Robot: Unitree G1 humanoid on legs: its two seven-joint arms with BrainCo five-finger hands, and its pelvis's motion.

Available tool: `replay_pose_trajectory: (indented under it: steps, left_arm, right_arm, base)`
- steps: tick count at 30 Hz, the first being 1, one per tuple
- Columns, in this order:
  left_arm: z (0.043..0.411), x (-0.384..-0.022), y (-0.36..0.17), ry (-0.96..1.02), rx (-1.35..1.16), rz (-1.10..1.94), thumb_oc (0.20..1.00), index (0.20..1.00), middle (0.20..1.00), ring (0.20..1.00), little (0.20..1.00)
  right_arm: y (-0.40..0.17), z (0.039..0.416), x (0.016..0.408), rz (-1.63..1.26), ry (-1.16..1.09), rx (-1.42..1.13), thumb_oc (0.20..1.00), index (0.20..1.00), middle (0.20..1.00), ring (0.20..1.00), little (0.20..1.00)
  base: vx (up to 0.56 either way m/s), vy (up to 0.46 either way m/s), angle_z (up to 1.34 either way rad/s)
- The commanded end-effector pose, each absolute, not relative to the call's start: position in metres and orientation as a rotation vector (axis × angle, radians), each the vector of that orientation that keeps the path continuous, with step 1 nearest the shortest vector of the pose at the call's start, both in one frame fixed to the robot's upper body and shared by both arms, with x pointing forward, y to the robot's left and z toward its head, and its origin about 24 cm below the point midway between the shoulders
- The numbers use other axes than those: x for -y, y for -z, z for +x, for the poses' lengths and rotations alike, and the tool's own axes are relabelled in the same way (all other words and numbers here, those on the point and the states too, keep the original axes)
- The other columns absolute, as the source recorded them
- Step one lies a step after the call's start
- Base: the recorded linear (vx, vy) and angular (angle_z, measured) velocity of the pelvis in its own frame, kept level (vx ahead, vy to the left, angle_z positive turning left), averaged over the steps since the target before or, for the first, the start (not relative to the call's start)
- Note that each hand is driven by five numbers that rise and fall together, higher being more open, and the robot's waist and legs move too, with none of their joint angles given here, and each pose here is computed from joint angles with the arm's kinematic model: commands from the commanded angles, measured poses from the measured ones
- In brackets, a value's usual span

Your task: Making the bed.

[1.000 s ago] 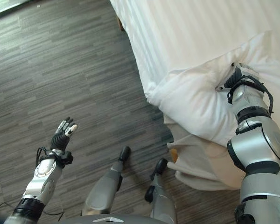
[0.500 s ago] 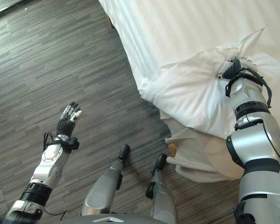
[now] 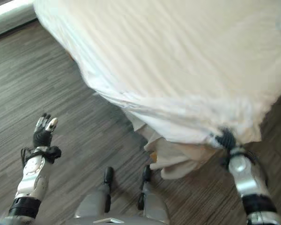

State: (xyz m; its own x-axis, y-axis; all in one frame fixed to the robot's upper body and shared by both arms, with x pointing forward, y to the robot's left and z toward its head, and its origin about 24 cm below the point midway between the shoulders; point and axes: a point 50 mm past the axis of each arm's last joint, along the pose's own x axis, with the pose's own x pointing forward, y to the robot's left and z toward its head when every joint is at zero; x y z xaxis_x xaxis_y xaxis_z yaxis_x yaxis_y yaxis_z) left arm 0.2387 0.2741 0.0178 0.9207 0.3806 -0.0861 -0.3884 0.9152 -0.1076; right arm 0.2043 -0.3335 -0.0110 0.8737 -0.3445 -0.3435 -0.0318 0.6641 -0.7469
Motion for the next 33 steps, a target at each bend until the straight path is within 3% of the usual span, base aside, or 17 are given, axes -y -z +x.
replay_pose_trajectory:
  steps: [1, 8, 9, 14, 17, 21, 23, 24, 28, 31, 33]
  left_arm:
    - [0.246, -0.274, -0.028, -0.387, 0.003, -0.096, 1.0, 1.0, 1.0, 1.0, 1.0]
    - [0.245, -0.266, -0.021, -0.373, -0.02, -0.126, 1.0, 1.0, 1.0, 1.0, 1.0]
    - [0.246, -0.264, -0.021, -0.361, -0.02, -0.129, 1.0, 1.0, 1.0, 1.0, 1.0]
    - [0.245, -0.262, -0.019, -0.346, -0.028, -0.133, 1.0, 1.0, 1.0, 1.0, 1.0]
    - [0.245, -0.264, -0.018, -0.335, -0.034, -0.13, 1.0, 1.0, 1.0, 1.0, 1.0]
    - [0.244, -0.264, -0.02, -0.311, -0.03, -0.129, 1.0, 1.0, 1.0, 1.0, 1.0]
    - [0.244, -0.266, -0.022, -0.294, -0.027, -0.123, 1.0, 1.0, 1.0, 1.0, 1.0]
    - [0.246, -0.267, -0.027, -0.267, -0.016, -0.115, 1.0, 1.0, 1.0, 1.0, 1.0]
    - [0.244, -0.27, -0.034, -0.22, -0.012, -0.067, 1.0, 1.0, 1.0, 1.0, 1.0]
    - [0.244, -0.266, -0.03, -0.207, -0.037, -0.044, 1.0, 1.0, 1.0, 1.0, 1.0]
    - [0.243, -0.268, -0.03, -0.269, -0.017, -0.06, 1.0, 1.0, 1.0, 1.0, 1.0]
  right_arm:
    - [0.036, 0.179, 0.355, -0.798, 0.27, -0.683, 0.2, 0.2, 0.2, 0.2, 0.2]
    - [0.116, 0.13, 0.305, -0.574, 0.157, -1.009, 0.2, 0.2, 0.2, 0.2, 0.2]
    - [0.132, 0.12, 0.292, -0.491, 0.155, -1.098, 1.0, 1.0, 1.0, 1.0, 1.0]
    - [0.148, 0.091, 0.282, -0.36, 0.175, -1.243, 1.0, 1.0, 1.0, 1.0, 1.0]
    - [0.154, 0.045, 0.289, -0.256, 0.228, -1.401, 1.0, 1.0, 1.0, 1.0, 1.0]
    - [0.152, 0.011, 0.3, -0.2, 0.256, -1.525, 1.0, 1.0, 1.0, 1.0, 1.0]
    - [0.144, -0.009, 0.316, -0.095, 0.367, -1.569, 1.0, 1.0, 1.0, 1.0, 1.0]
    - [0.127, -0.04, 0.342, -0.008, 0.519, -1.612, 1.0, 1.0, 1.0, 1.0, 1.0]
    - [0.065, -0.086, 0.413, -0.068, 0.816, -1.655, 1.0, 1.0, 1.0, 1.0, 1.0]
    - [0.005, -0.052, 0.477, -0.381, 0.943, -1.506, 1.0, 1.0, 1.0, 1.0, 1.0]
    - [-0.02, 0.04, 0.497, -0.436, 0.977, -0.999, 1.0, 1.0, 1.0, 1.0, 1.0]
  base:
    - [0.06, 0.016, -0.06]
    - [0.01, 0.0, -0.06]
    - [-0.01, 0.009, -0.06]
    - [0.0, 0.0, 0.0]
    - [0.02, -0.012, -0.01]
    - [0.03, -0.014, 0.0]
    - [0.05, -0.023, 0.0]
    - [0.04, -0.02, -0.01]
    - [0.02, -0.013, -0.03]
    - [-0.02, -0.003, -0.09]
    - [-0.06, 0.035, -0.22]
